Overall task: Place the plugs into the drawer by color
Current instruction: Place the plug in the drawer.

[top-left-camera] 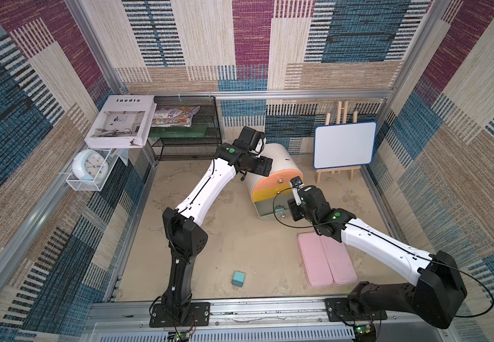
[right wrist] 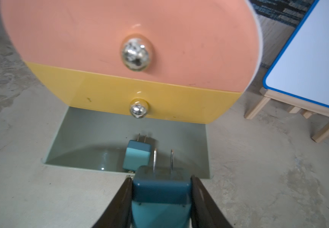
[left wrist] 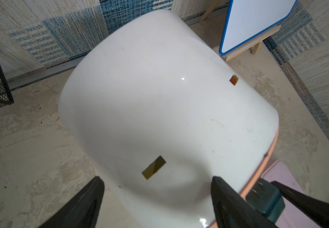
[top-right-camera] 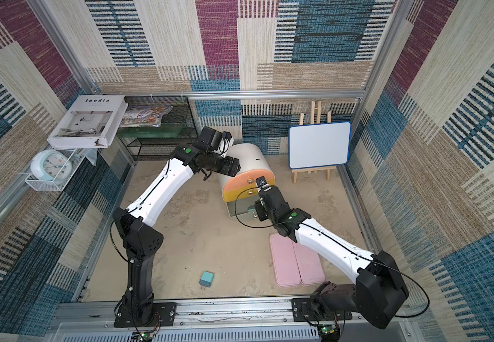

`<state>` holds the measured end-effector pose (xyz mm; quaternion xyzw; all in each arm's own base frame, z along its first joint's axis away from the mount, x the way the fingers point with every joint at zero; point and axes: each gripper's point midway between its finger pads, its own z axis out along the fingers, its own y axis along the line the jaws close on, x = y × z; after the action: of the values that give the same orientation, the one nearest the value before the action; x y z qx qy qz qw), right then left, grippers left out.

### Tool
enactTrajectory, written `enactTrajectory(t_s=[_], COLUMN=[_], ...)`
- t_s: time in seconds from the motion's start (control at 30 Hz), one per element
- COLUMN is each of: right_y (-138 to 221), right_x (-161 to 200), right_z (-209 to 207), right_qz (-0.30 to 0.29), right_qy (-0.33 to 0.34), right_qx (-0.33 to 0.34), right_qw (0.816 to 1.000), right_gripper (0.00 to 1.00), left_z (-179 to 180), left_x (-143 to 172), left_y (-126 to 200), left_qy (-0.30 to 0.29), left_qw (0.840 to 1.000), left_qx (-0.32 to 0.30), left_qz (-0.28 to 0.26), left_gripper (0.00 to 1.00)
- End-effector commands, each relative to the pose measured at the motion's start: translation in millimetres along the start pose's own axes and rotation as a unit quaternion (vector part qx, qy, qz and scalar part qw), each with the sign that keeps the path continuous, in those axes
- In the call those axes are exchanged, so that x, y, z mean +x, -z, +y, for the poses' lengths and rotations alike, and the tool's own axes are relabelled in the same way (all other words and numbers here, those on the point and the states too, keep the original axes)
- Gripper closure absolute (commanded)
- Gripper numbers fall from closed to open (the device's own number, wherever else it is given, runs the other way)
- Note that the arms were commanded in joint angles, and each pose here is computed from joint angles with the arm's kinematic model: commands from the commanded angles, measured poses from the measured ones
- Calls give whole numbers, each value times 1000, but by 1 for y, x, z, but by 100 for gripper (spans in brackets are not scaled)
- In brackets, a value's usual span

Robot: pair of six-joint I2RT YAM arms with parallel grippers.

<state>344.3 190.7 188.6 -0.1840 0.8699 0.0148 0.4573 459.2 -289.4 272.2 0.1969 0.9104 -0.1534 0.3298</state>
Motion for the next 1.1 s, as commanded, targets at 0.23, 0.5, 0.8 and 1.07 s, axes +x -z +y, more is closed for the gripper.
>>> enactTrajectory(t_s=[0.23, 0.5, 0.8, 1.07], right_y=[-30, -43, -56, -60], right_x=[-1, 5, 15, 16], right_z=[-30, -42, -45, -49], right_qz=[19, 28, 40, 44], right_qy=[8, 11, 20, 23], right_qx=[63, 94, 113, 127], right_qw=[998, 995, 993, 991], right_gripper=[65, 64, 63, 56], left_z=[2, 2, 2, 2], left_x=[13, 16, 18, 18], left_y=[-9, -9, -10, -10], left_qy=[-2, 0, 1, 2], left_qw=[1000, 1000, 1000, 1000], left_qx=[1, 2, 2, 2], left_qz=[24, 28, 31, 31], left_gripper=[12, 13, 13, 13])
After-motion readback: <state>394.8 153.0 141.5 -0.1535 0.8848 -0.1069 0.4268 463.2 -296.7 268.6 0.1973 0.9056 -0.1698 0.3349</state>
